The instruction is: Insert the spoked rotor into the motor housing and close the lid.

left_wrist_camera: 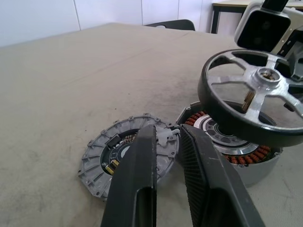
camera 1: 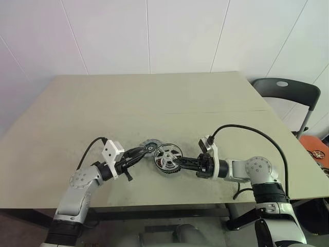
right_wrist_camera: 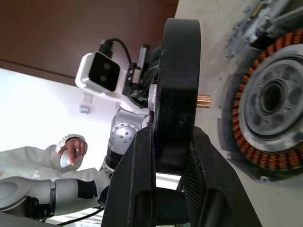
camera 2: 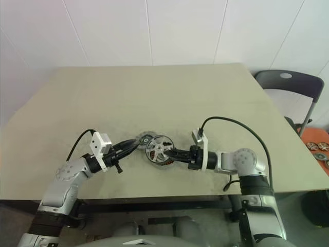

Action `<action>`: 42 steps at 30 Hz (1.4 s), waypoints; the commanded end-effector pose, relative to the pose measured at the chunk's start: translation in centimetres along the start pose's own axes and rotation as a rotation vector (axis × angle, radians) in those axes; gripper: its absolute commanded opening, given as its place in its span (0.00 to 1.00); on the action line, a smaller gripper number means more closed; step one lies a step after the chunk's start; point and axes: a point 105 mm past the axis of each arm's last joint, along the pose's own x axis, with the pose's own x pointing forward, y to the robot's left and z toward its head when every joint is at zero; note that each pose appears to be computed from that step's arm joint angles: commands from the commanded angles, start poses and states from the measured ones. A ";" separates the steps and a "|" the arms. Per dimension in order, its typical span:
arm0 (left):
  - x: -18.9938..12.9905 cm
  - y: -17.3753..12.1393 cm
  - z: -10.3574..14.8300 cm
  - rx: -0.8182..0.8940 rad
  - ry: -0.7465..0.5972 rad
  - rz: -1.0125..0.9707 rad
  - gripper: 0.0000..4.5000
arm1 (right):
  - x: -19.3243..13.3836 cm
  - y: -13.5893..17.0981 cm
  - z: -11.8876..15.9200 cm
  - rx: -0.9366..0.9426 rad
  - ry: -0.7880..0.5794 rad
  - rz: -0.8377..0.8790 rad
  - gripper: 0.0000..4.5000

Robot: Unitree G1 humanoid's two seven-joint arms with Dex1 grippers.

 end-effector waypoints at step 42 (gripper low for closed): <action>1.1 -0.8 1.1 0.021 -0.034 -0.045 0.21 | 0.4 -1.8 -0.8 0.106 -0.100 0.046 0.09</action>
